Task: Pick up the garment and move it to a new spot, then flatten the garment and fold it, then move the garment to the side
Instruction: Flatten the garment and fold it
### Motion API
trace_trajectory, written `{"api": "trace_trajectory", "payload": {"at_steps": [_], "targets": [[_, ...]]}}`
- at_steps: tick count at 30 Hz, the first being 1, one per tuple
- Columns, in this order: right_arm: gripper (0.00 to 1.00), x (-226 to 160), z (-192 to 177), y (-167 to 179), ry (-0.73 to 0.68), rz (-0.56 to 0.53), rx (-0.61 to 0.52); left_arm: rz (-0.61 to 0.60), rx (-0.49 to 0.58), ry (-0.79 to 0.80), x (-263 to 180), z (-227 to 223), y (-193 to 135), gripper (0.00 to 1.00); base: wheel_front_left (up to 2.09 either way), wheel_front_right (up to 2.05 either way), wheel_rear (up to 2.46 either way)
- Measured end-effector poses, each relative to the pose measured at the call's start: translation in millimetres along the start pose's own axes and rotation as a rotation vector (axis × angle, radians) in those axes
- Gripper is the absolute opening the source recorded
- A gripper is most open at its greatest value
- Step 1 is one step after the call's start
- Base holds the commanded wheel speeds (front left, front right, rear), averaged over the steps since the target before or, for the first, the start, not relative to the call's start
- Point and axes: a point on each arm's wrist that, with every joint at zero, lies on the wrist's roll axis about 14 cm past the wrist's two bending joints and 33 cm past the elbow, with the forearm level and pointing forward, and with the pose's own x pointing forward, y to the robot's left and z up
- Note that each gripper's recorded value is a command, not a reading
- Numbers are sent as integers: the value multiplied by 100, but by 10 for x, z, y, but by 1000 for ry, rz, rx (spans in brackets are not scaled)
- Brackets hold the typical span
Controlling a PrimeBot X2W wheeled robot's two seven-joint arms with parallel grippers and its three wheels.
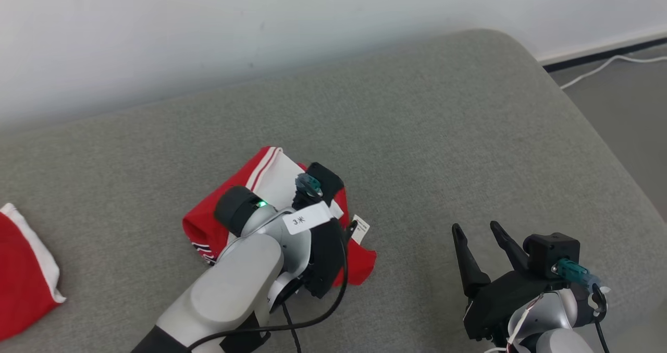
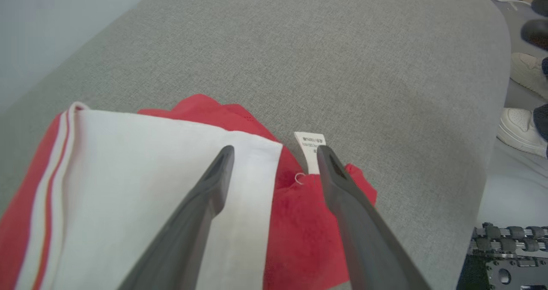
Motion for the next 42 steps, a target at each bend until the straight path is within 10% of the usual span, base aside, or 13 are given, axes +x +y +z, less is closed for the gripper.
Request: {"api": "trace_trajectory", "payload": {"at_steps": [28, 29, 34, 42], "targets": [[100, 128, -84, -26, 21, -16, 5, 60, 137, 127, 191, -357, 128, 95, 0, 0, 0], [100, 126, -87, -30, 22, -18, 5, 62, 153, 134, 195, -383, 130, 90, 0, 0, 0], [100, 126, -98, -43, 24, -21, 13, 78, 169, 149, 209, -467, 179, 0, 0, 0, 0], [100, 142, -122, -18, 29, -14, 16, 112, 98, -8, 147, -50, 309, 0, 0, 0, 0]]}}
